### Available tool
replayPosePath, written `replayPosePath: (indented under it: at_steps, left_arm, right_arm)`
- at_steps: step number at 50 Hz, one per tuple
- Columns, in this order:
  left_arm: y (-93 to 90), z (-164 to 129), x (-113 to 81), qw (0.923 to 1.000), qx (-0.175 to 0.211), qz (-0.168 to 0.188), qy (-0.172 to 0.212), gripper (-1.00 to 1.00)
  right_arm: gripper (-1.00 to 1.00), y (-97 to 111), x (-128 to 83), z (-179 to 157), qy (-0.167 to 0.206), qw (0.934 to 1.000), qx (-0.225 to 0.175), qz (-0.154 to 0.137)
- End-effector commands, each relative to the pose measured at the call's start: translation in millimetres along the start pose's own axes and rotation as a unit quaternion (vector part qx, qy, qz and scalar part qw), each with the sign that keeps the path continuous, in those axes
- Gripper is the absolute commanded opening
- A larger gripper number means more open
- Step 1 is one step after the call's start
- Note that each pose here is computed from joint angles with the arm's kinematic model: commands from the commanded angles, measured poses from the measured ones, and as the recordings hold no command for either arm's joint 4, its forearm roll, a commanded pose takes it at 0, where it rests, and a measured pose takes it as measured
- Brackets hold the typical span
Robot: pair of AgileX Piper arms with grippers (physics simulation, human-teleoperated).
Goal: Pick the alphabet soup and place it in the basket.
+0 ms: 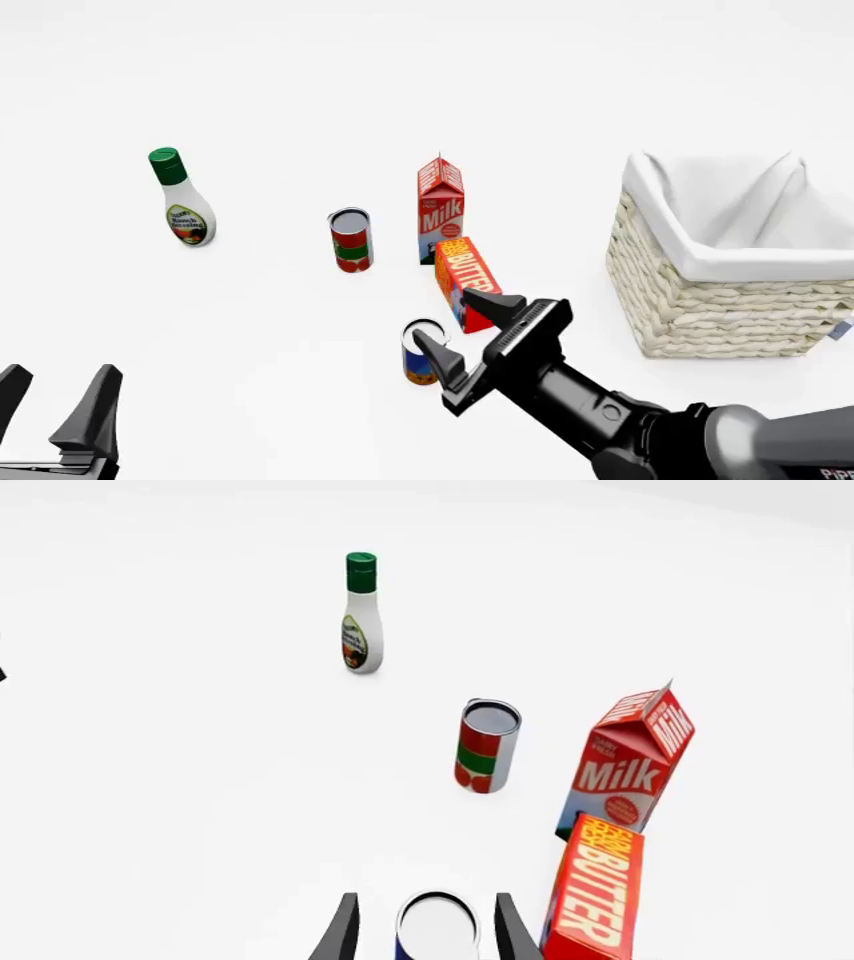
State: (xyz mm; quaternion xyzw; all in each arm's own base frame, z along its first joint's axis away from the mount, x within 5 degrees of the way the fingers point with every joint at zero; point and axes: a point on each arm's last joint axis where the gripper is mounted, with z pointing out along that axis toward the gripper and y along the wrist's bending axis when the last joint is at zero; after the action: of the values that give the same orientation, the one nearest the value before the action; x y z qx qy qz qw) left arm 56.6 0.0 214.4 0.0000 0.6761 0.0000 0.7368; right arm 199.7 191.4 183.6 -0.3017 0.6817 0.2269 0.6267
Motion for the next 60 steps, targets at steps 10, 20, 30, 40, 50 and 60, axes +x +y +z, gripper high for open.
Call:
replayPosePath:
  at_steps: [10,20,30,40,50,60]
  left_arm:
    - [0.0,0,0.0,1.0,0.0,0.0,0.0,1.0]
    - [0.0,0,0.0,1.0,0.0,0.0,0.0,1.0]
    - [0.0,0,0.1,1.0,0.0,0.0,0.0,1.0]
    - [0.0,0,0.0,1.0,0.0,0.0,0.0,1.0]
    - [0.0,0,0.0,1.0,0.0,0.0,0.0,1.0]
    - [0.0,0,0.0,1.0,0.0,0.0,0.0,1.0]
  right_arm:
    - [1.0,-5,12,11,0.012,0.9999,0.009,0.007]
    - [1.0,-5,20,18,0.018,0.9997,0.009,0.01]
    - [1.0,-4,27,24,0.024,0.9996,0.009,0.012]
    - [1.0,-5,33,29,0.029,0.9994,0.011,0.014]
    - [1.0,-7,41,34,0.035,0.9991,0.014,0.019]
    - [1.0,-6,47,39,0.041,0.9989,0.013,0.021]
